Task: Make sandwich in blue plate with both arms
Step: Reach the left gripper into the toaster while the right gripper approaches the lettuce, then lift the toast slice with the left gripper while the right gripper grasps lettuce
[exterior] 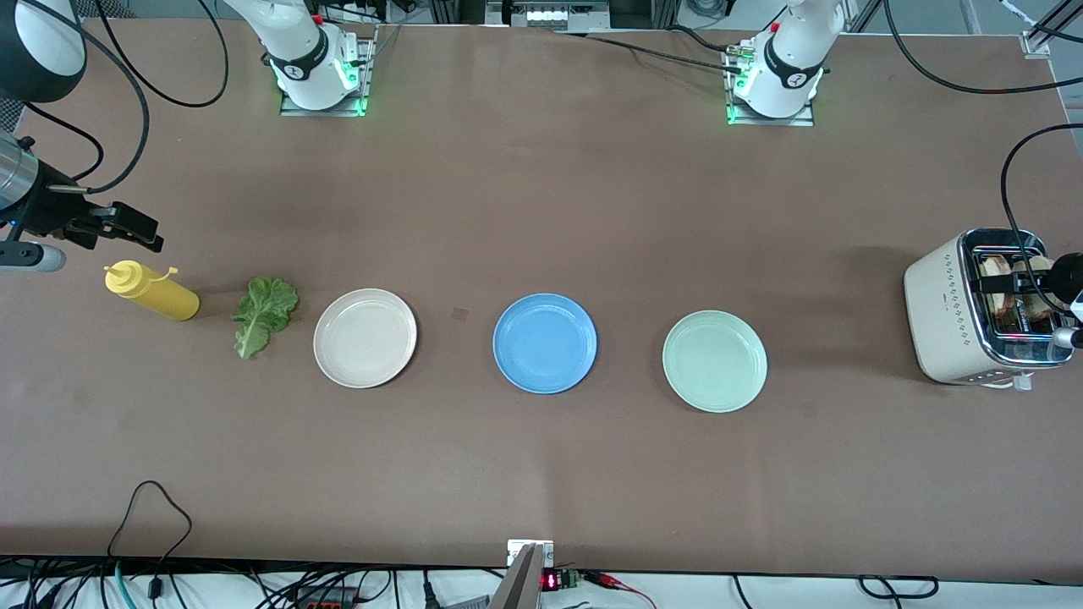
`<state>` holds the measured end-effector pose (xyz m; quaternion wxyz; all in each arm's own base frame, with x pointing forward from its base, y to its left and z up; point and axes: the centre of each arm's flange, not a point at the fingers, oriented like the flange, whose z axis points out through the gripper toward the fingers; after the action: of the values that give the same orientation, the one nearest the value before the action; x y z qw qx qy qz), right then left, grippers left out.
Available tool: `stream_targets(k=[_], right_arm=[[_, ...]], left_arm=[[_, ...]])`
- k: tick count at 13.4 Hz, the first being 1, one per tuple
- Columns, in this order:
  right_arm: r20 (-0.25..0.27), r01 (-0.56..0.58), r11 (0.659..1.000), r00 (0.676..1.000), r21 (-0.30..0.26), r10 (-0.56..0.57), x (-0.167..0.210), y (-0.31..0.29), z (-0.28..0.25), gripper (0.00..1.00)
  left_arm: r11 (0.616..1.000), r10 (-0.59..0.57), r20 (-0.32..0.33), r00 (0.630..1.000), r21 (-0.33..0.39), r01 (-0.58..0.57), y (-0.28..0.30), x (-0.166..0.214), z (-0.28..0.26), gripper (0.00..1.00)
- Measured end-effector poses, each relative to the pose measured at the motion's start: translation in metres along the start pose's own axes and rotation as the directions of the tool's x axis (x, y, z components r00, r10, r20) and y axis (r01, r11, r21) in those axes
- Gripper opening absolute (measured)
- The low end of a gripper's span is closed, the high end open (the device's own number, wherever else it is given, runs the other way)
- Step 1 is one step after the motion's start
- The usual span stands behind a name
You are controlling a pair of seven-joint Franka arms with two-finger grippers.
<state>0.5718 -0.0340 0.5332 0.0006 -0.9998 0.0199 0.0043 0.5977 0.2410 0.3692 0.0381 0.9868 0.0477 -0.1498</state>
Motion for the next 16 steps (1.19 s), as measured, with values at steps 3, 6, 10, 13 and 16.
stream_targets(k=[3, 6, 10, 13, 16], right_arm=[[0.002, -0.001, 1.0, 1.0, 0.0, 0.001, 0.0, 0.001, 0.001, 1.0], [0.012, 0.0, 1.0, 1.0, 0.0, 0.0, 0.001, 0.001, 0.006, 1.0], [0.041, 0.006, 1.0, 0.999, 0.0, -0.006, 0.007, -0.002, 0.023, 1.0], [0.055, 0.004, 1.0, 0.998, 0.0, -0.004, 0.008, -0.002, 0.03, 1.0], [0.095, -0.001, 1.0, 0.995, 0.0, 0.001, 0.014, 0.001, 0.053, 1.0]], left_arm=[[1.0, -0.007, 0.0, 1.0, -0.002, 0.007, -0.005, -0.001, 0.001, 0.7], [1.0, -0.017, 0.0, 1.0, -0.006, 0.017, -0.013, 0.003, 0.011, 0.61], [1.0, -0.023, -0.001, 1.0, -0.01, 0.023, -0.019, 0.006, 0.017, 0.35], [1.0, -0.024, -0.001, 1.0, -0.006, 0.024, -0.021, 0.005, 0.015, 0.13], [1.0, -0.001, 0.008, 1.0, -0.007, 0.001, -0.02, 0.003, 0.012, 0.08]])
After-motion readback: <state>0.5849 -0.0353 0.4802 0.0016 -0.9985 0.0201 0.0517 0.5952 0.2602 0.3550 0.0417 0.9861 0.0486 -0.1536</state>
